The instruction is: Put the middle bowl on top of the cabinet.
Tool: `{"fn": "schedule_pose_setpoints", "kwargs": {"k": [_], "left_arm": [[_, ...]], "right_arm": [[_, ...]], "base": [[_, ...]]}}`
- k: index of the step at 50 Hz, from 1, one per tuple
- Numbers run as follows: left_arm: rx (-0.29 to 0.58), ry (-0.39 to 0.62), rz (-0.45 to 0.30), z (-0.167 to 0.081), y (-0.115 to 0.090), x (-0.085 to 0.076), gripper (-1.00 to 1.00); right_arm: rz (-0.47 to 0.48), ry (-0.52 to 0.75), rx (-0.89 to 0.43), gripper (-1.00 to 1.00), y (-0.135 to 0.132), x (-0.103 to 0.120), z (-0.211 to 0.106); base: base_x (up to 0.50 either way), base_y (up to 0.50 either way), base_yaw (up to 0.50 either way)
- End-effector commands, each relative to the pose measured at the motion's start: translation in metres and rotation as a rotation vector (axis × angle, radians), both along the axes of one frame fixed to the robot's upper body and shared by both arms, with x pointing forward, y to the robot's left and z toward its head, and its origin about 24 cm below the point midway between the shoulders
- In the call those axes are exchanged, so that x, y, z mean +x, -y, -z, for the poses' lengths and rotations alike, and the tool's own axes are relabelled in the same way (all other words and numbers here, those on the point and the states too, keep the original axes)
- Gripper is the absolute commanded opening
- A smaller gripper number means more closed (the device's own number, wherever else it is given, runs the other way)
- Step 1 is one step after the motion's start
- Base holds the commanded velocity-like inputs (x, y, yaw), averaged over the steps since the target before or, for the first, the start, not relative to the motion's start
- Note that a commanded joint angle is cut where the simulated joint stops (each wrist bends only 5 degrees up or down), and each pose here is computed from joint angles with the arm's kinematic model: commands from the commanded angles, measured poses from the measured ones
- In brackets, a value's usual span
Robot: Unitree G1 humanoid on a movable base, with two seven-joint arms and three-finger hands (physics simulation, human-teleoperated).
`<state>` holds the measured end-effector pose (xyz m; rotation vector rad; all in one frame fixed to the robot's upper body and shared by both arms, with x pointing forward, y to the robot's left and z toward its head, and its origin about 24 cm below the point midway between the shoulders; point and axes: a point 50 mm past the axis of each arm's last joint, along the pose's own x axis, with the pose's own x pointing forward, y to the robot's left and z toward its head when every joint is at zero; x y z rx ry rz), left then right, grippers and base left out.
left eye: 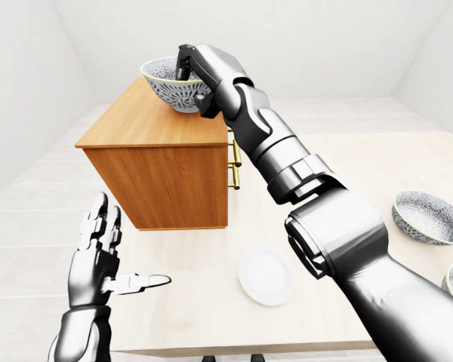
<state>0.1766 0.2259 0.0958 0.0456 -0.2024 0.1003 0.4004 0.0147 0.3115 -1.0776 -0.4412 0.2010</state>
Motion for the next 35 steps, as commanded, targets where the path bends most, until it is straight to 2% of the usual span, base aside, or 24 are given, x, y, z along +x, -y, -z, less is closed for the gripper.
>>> {"fn": "schedule_pose_setpoints", "kwargs": {"k": [1,3,5,11,13,19,22,23,26,29,30,31,33,34,35], "left_arm": [[-0.007,-0.003,0.004,0.000,0.001,0.003,1.00],[-0.007,-0.006,0.002,0.001,0.000,0.005,1.00],[-0.010,-0.005,0.000,0.000,0.000,0.004,1.00],[-0.009,-0.007,0.001,0.002,0.000,0.006,1.00],[-0.026,-0.028,0.024,0.006,0.001,0.010,1.00],[-0.039,-0.041,0.022,0.008,-0.001,0.018,1.00],[-0.038,-0.048,0.023,0.010,-0.001,0.021,1.00],[-0.052,-0.073,0.050,0.013,0.001,0.023,1.00],[-0.054,-0.066,0.051,0.012,0.000,0.026,1.00],[-0.052,-0.071,0.047,0.013,0.001,0.027,1.00],[-0.052,-0.072,0.047,0.013,0.001,0.027,1.00],[-0.051,-0.084,0.049,0.016,0.001,0.029,1.00],[-0.054,-0.092,0.051,0.018,0.001,0.030,1.00],[-0.055,-0.101,0.050,0.020,0.001,0.032,1.00],[-0.054,-0.102,0.049,0.021,0.001,0.033,1.00]], "right_arm": [[0.024,0.026,-0.017,-0.81,0.003,0.001,0.000],[0.024,0.025,-0.013,-0.75,0.003,0.001,0.000],[0.022,0.021,-0.017,-0.54,0.003,0.001,0.001],[0.021,0.010,-0.014,-0.43,0.002,0.002,0.004],[0.026,0.010,-0.022,-0.25,0.003,0.002,0.006],[0.033,0.009,-0.025,0.01,0.006,0.003,0.005],[0.040,0.009,-0.029,0.21,0.007,0.004,0.006],[0.041,0.009,-0.025,0.23,0.008,0.004,0.006],[0.042,0.008,-0.026,0.25,0.009,0.004,0.005],[0.040,0.010,-0.023,0.59,0.009,0.004,0.003],[0.041,0.010,-0.022,0.59,0.009,0.004,0.003],[0.040,0.010,-0.023,0.83,0.009,0.004,0.003],[0.040,0.011,-0.024,0.84,0.009,0.004,0.003],[0.040,0.013,-0.028,1.00,0.008,0.004,0.004],[0.039,0.013,-0.025,1.00,0.008,0.004,0.004]], "base": [[0.00,0.00,0.00],[0.00,0.00,0.00],[0.01,0.00,0.00],[0.00,0.00,0.00],[0.00,0.00,0.00],[0.00,0.00,0.00],[0.00,0.00,0.00],[0.00,0.00,0.00],[0.00,0.00,0.00],[0.00,0.00,0.00],[0.00,0.00,0.00],[0.00,0.00,0.00],[0.00,0.00,0.00],[0.00,0.00,0.00],[0.00,0.00,0.00]]}}
